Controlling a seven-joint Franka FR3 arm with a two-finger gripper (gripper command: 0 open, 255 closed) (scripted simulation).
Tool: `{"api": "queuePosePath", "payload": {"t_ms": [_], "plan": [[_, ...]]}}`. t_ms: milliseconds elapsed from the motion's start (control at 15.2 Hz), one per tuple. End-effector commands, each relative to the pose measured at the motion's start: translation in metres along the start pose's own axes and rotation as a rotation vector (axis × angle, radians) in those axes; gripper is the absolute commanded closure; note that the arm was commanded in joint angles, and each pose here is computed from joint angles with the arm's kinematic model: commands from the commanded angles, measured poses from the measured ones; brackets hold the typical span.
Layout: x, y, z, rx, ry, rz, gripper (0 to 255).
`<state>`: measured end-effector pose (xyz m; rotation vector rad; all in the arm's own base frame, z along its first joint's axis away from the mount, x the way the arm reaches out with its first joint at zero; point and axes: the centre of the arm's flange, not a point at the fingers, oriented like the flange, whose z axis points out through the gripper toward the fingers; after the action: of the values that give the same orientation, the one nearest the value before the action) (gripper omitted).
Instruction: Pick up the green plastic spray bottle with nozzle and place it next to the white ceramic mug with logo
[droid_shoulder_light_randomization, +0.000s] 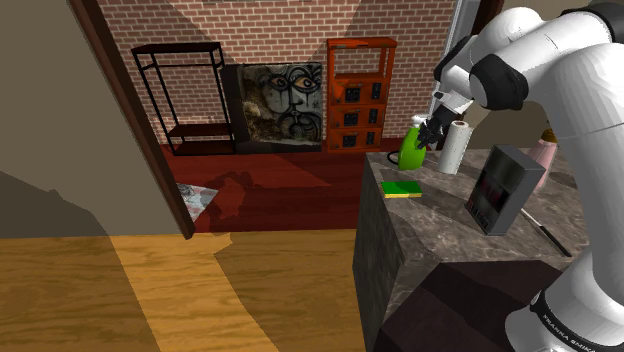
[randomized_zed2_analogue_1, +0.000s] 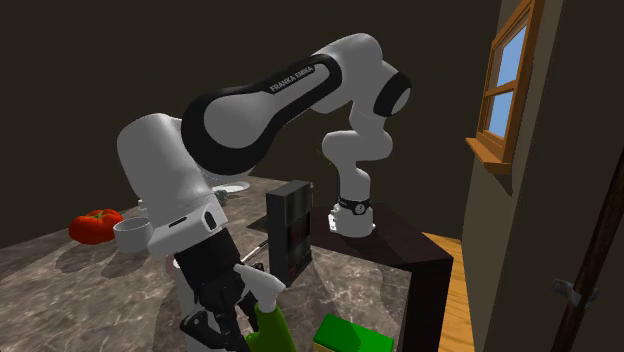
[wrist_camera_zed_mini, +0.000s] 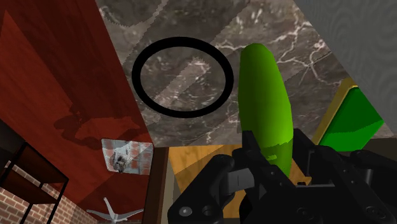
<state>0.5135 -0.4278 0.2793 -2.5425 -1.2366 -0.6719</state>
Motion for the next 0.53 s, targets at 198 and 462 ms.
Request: {"api": "queuePosePath", "payload": {"t_ms": [198,462], "plan": [[0.000,0.000,0.001,0.000,0.000,0.000,255],[0.011,0.000,-0.018,0.000,0.000,0.000,255]]}}
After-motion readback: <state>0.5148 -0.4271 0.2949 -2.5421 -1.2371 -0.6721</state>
